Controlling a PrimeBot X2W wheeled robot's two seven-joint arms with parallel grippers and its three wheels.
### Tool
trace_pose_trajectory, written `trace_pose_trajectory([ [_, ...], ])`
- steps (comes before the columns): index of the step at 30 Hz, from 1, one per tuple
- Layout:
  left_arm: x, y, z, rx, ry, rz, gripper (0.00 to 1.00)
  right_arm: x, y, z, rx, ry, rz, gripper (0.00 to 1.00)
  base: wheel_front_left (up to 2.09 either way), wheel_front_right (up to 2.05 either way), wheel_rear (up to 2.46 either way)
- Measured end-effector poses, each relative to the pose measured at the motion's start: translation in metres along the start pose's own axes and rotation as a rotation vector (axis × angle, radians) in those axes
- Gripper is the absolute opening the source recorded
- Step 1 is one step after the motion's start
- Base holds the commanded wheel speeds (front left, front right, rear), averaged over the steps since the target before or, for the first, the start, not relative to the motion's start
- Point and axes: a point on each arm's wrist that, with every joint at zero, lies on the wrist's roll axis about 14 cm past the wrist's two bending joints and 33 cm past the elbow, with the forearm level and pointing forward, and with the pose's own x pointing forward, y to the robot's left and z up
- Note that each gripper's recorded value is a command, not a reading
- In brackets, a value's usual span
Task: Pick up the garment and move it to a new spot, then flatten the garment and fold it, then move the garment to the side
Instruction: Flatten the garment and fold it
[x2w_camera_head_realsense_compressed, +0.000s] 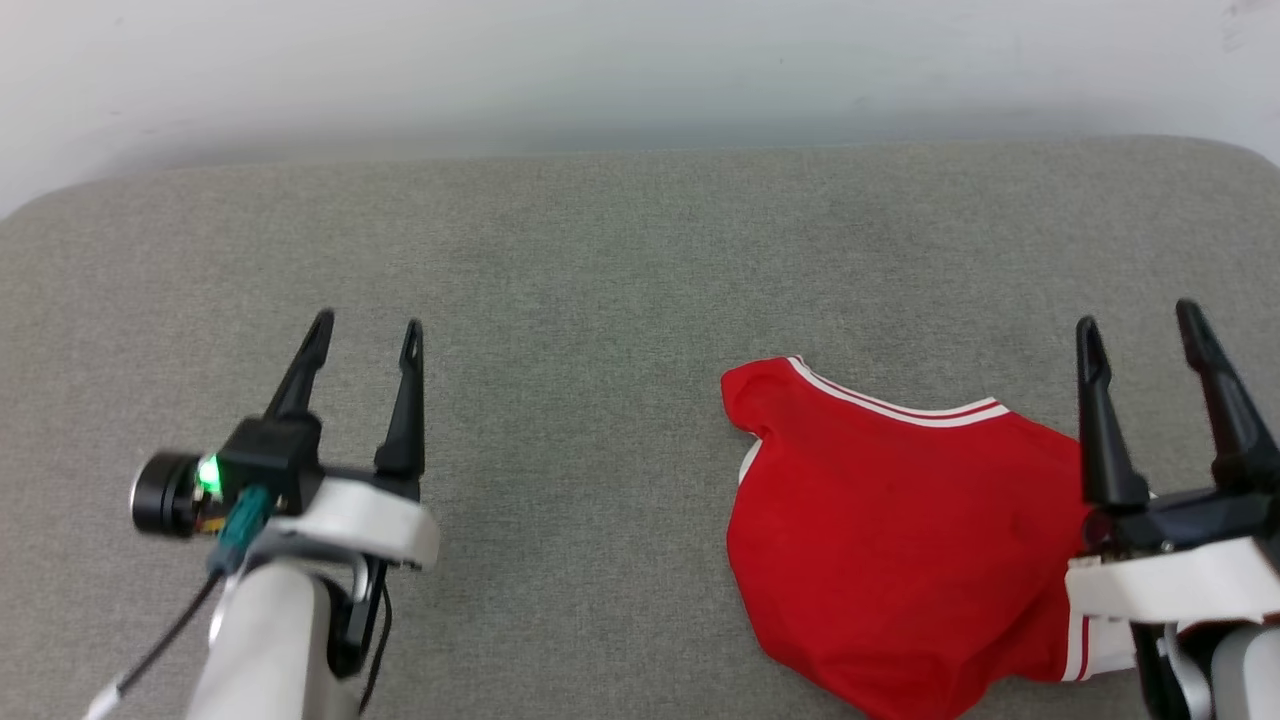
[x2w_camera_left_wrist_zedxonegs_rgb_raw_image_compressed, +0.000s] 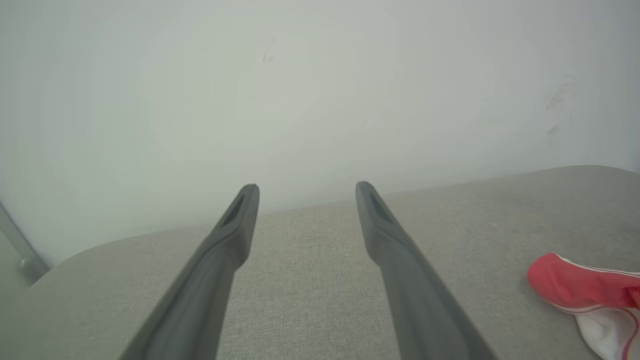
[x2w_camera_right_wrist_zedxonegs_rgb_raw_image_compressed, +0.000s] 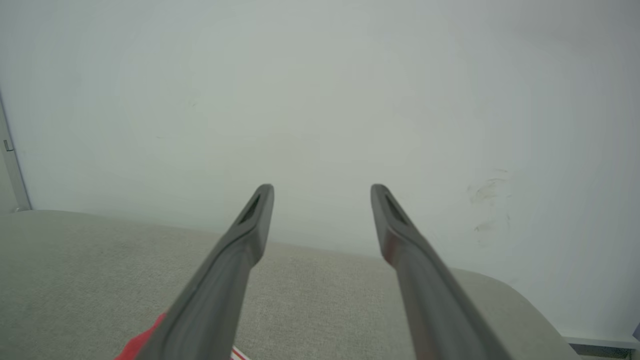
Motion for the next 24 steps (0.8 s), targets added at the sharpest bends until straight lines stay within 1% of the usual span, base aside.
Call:
trace_pose_trajectory([
  [3, 0.024, -0.009, 0.011, 0.037, -0.017, -0.070, 1.00, -0.012, 0.005, -0.004, 0.023, 0.010, -0.018, 1.00, 0.00, 0.00, 0.00],
  [6, 0.052, -0.026, 0.024, 0.083, -0.010, -0.157, 1.00, -0.021, 0.007, -0.006, 0.035, 0.022, -0.030, 1.00, 0.00, 0.00, 0.00],
  [9, 0.075, -0.056, 0.034, 0.113, 0.020, -0.277, 1.00, -0.029, 0.008, -0.007, 0.036, 0.030, -0.043, 1.00, 0.00, 0.00, 0.00],
  [11, 0.088, -0.076, 0.039, 0.096, 0.046, -0.349, 1.00, -0.032, 0.006, -0.008, 0.036, 0.034, -0.056, 1.00, 0.00, 0.00, 0.00],
  [14, 0.105, -0.100, 0.047, 0.138, 0.079, -0.455, 1.00, -0.035, 0.002, -0.011, 0.031, 0.047, -0.071, 1.00, 0.00, 0.00, 0.00],
  [19, 0.118, -0.147, 0.043, 0.229, 0.182, -0.642, 1.00, -0.034, 0.000, -0.018, 0.015, 0.066, -0.079, 1.00, 0.00, 0.00, 0.00],
  [21, 0.116, -0.166, 0.033, 0.226, 0.261, -0.715, 1.00, -0.032, -0.002, -0.019, 0.011, 0.067, -0.083, 1.00, 0.00, 0.00, 0.00],
  [24, 0.111, -0.186, 0.014, 0.263, 0.400, -0.815, 1.00, -0.029, -0.003, -0.022, 0.011, 0.073, -0.086, 1.00, 0.00, 0.00, 0.00],
])
